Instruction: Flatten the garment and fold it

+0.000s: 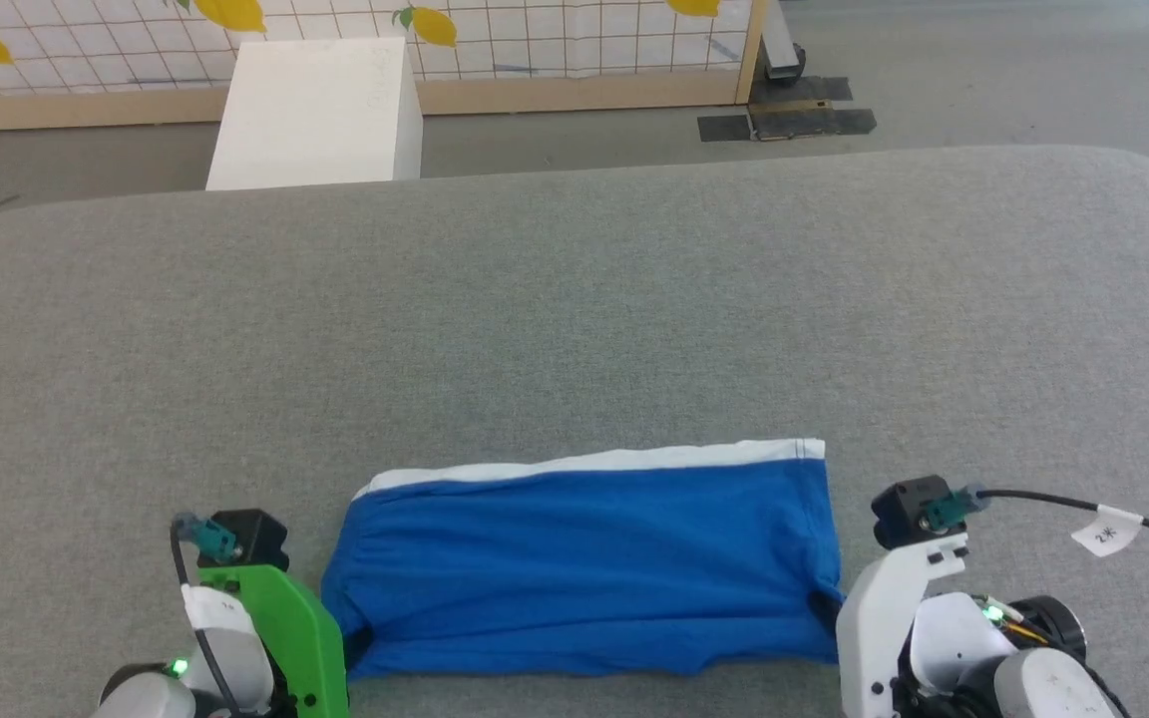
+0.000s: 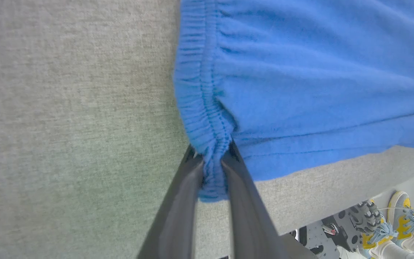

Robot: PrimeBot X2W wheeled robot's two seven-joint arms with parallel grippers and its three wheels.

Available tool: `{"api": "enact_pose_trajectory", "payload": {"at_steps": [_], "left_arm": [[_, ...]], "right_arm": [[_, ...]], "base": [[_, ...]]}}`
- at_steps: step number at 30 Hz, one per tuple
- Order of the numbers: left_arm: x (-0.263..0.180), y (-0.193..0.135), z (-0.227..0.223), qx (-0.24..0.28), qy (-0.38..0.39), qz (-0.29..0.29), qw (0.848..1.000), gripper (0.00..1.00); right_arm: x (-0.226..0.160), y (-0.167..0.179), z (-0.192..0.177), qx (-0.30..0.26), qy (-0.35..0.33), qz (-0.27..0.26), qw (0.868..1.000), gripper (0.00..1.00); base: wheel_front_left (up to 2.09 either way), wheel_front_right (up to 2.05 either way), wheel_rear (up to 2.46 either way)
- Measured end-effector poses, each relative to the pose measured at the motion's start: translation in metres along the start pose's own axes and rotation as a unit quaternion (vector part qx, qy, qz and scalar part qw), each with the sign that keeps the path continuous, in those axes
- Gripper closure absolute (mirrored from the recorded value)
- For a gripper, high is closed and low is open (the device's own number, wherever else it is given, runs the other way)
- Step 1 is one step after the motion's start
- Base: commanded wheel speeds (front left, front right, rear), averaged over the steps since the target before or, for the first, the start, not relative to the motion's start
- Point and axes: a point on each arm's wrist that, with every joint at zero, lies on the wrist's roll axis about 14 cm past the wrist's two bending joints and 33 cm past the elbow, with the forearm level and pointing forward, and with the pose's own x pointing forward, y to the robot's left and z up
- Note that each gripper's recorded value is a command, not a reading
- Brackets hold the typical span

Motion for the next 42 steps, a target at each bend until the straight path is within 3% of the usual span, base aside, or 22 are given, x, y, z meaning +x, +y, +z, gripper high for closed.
{"api": "enact_pose_trajectory", "payload": {"at_steps": [1,2,4,10,16,20,23,28,34,37,42], "left_arm": [[0.0,0.0,-0.002,-0.002,0.003,0.0,1.0,0.78],[0.001,0.0,-0.003,-0.004,0.005,0.0,1.0,0.0],[0.001,0.002,-0.005,-0.008,0.007,0.003,1.0,0.0],[-0.011,0.002,0.012,-0.03,-0.038,0.0,0.999,0.0],[-0.046,0.013,0.069,-0.054,-0.172,0.009,0.984,0.0],[-0.083,0.026,0.118,-0.026,-0.319,0.031,0.947,0.0],[-0.113,0.037,0.149,0.021,-0.44,0.064,0.895,0.0],[-0.129,0.042,0.161,0.095,-0.541,0.09,0.831,0.0],[-0.116,0.044,0.16,0.125,-0.546,0.108,0.821,0.0],[-0.118,0.043,0.164,0.115,-0.56,0.116,0.813,0.0],[-0.112,0.042,0.159,0.115,-0.556,0.112,0.815,0.0]], "right_arm": [[0.0,0.0,0.001,0.005,-0.005,0.002,1.0,1.0],[-0.001,-0.001,0.002,0.008,-0.011,0.002,1.0,0.97],[-0.002,-0.002,0.005,0.012,-0.02,0.001,1.0,0.0],[-0.011,-0.007,0.02,0.031,-0.061,0.005,0.998,0.0],[-0.031,-0.021,0.042,0.048,-0.113,-0.009,0.992,0.0],[-0.038,-0.034,0.047,0.051,-0.115,-0.032,0.992,0.0],[-0.036,-0.043,0.043,0.036,-0.098,-0.056,0.993,0.0],[-0.024,-0.039,0.042,0.014,-0.07,-0.059,0.996,0.0],[0.0,-0.025,0.038,-0.026,-0.029,-0.05,0.998,0.0],[0.012,-0.019,0.032,-0.04,-0.008,-0.044,0.998,0.0],[0.029,-0.01,0.013,-0.052,0.03,-0.03,0.998,0.0]], "base": [[0.0,0.0,0.0],[0.0,0.0,0.0],[0.0,0.0,0.0],[0.0,0.0,0.0],[0.0,0.0,0.0],[0.0,0.0,0.0],[0.0,0.0,0.0],[0.0,0.0,0.0],[0.0,0.0,0.0],[0.0,0.0,0.0],[0.0,0.0,0.0]]}}
